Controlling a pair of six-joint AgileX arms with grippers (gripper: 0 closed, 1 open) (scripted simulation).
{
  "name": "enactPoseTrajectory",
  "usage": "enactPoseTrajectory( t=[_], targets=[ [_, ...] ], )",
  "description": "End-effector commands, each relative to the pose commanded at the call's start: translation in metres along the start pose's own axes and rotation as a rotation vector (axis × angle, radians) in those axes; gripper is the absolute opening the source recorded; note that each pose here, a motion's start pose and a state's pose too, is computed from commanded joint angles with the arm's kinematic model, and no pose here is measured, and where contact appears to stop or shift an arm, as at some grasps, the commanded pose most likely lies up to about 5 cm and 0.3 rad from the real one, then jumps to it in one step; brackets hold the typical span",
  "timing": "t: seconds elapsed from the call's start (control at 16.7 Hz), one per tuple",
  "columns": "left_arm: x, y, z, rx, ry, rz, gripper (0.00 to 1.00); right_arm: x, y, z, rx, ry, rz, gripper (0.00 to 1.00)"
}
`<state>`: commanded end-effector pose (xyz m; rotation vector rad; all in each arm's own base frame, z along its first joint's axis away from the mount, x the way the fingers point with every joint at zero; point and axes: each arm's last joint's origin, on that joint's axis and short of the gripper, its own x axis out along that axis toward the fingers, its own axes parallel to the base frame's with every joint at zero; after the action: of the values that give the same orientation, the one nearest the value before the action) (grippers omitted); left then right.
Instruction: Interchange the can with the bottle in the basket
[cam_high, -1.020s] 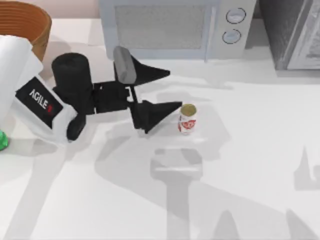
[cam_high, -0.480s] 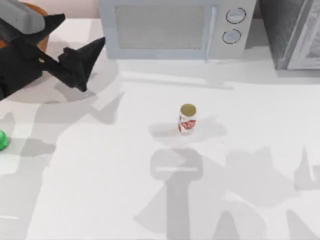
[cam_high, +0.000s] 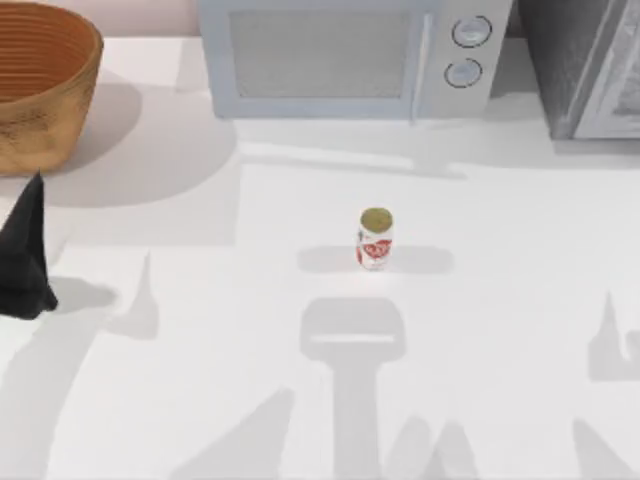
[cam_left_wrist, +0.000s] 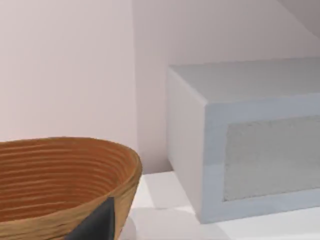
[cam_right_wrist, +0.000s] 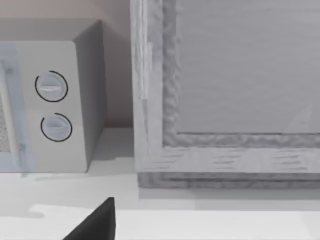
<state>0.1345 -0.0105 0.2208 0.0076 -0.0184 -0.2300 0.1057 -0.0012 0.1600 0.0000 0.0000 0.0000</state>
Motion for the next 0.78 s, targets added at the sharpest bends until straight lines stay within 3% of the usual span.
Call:
enactPoseTrajectory(
  t=[0.18,0.36,0.78],
  targets=[
    [-0.022,0.0,-0.03,-0.002,0.0,0.126,1.0,0.0,0.0,0.0,0.0,0.0,0.0,1.0],
    [-0.03,0.001,-0.053,-0.006,0.012,0.205,1.0,0.0,0.0,0.0,0.0,0.0,0.0,1.0],
    [-0.031,0.002,-0.059,-0.007,0.018,0.226,1.0,0.0,0.0,0.0,0.0,0.0,0.0,1.0]
  ],
)
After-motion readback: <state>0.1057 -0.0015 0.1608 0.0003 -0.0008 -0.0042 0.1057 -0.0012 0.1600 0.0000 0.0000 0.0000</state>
